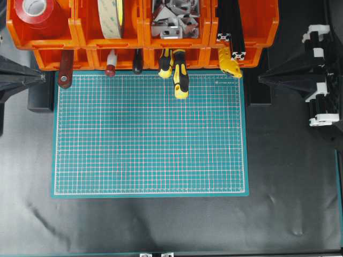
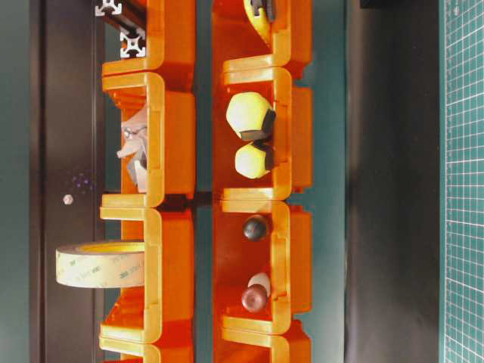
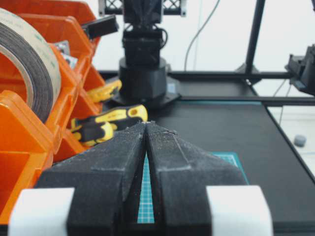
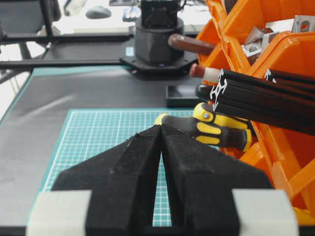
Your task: Pick frame from container rack with right arm.
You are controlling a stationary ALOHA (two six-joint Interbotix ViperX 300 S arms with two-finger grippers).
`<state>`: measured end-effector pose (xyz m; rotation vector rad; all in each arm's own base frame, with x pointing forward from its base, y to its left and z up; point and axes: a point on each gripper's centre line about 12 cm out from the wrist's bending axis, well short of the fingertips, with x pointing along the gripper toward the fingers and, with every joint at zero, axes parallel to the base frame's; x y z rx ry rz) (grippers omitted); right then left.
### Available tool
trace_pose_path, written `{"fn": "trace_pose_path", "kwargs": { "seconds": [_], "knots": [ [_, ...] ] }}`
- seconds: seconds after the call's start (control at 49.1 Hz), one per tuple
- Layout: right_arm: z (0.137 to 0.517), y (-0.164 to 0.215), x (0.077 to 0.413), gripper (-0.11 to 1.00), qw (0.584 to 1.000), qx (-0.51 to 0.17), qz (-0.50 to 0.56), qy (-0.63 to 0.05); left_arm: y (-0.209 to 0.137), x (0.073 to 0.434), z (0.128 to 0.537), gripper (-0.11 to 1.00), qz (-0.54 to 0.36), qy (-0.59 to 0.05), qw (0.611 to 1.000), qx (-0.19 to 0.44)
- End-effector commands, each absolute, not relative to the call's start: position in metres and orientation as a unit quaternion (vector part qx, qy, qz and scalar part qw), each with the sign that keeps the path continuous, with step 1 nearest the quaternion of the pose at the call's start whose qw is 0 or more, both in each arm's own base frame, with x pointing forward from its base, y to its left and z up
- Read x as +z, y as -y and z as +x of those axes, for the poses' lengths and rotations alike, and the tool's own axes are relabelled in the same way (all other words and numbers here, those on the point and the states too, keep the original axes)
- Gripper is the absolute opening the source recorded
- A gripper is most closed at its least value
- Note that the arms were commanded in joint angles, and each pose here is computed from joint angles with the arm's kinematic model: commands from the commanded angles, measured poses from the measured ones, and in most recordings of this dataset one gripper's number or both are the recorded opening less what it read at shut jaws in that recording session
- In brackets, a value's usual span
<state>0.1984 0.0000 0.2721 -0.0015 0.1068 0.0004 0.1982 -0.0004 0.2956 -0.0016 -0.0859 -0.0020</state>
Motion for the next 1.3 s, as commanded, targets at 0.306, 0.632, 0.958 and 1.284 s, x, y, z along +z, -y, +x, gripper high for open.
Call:
{"fn": "trace_pose_path", "kwargs": {
  "seconds": [0.306,0.632,0.958,1.284],
  "knots": [
    [0.194,-0.004,0.306,0.02,0.996,0.007,0.037,-0.082,0.004,0.313,0.194,0.00,-0.035,-0.003,0.999,-0.010],
    [0.202,-0.019,0.374,0.02,0.969,0.036,0.011,-0.244,0.003,0.322,0.181,0.00,-0.035,-0.038,0.999,-0.007],
    [0.242,-0.036,0.393,0.02,0.911,0.006,-0.115,-0.396,0.003,0.322,0.180,0.00,-0.035,-0.043,0.998,-0.007],
    [0.258,-0.063,0.389,0.02,0.830,-0.170,-0.292,-0.445,0.003,0.322,0.178,0.00,-0.035,-0.046,0.998,-0.006]
  ]
}}
